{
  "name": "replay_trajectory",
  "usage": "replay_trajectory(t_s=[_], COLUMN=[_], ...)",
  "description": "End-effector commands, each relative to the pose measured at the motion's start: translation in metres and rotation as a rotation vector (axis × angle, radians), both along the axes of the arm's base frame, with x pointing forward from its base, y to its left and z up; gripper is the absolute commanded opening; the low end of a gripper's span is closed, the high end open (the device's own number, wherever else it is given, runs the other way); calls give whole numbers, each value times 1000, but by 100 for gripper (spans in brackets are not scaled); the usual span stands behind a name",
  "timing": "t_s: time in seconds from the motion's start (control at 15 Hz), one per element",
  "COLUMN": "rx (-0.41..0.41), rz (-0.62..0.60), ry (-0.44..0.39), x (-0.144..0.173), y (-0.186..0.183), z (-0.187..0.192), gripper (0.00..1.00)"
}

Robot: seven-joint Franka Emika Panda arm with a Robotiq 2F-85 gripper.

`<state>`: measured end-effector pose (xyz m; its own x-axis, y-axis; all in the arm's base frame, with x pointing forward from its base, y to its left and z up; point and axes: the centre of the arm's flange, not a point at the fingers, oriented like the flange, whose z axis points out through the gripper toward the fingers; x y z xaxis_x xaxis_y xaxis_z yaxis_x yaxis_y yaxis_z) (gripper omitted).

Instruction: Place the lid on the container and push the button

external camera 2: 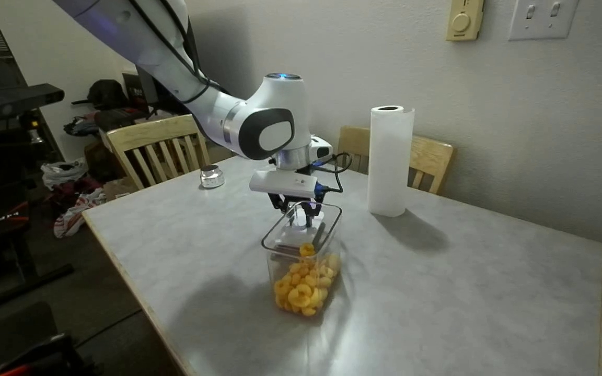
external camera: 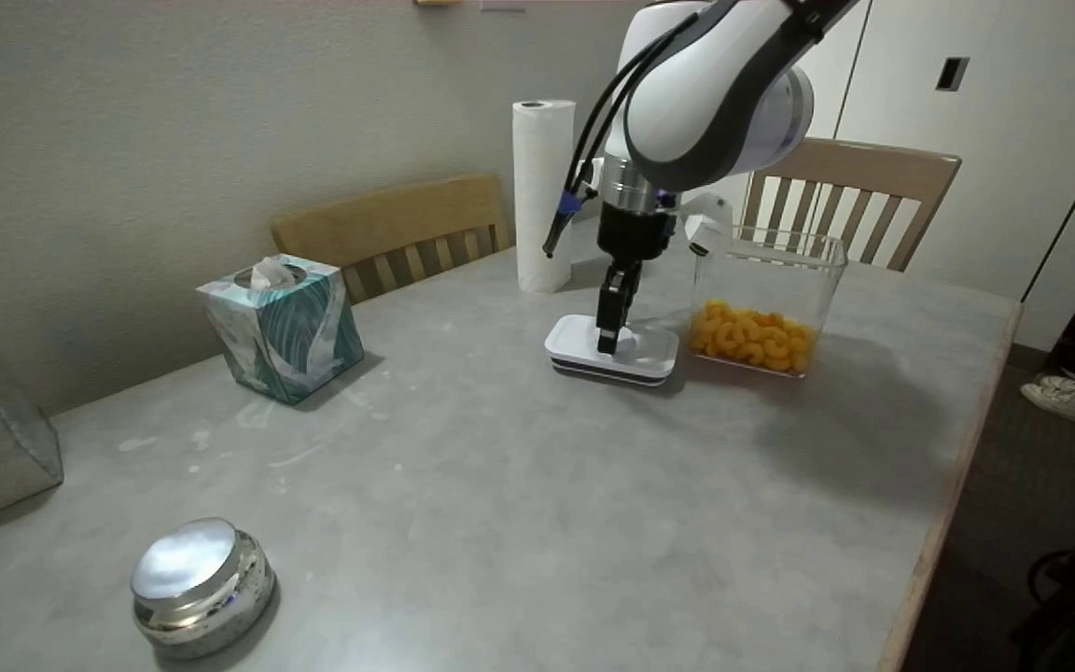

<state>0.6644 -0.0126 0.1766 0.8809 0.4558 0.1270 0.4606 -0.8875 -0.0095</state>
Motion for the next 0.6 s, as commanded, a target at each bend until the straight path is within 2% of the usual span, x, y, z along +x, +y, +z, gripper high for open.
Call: replay_trajectory(t_s=[0.0,0.2,0.53], rx=[-1,-20,-29], rz=[9,-17,-124], ry=[21,16,-14], x=[-3,-4,-7], y=[-2,-5,-7], z=[-1,5,49], gripper=[29,29,29])
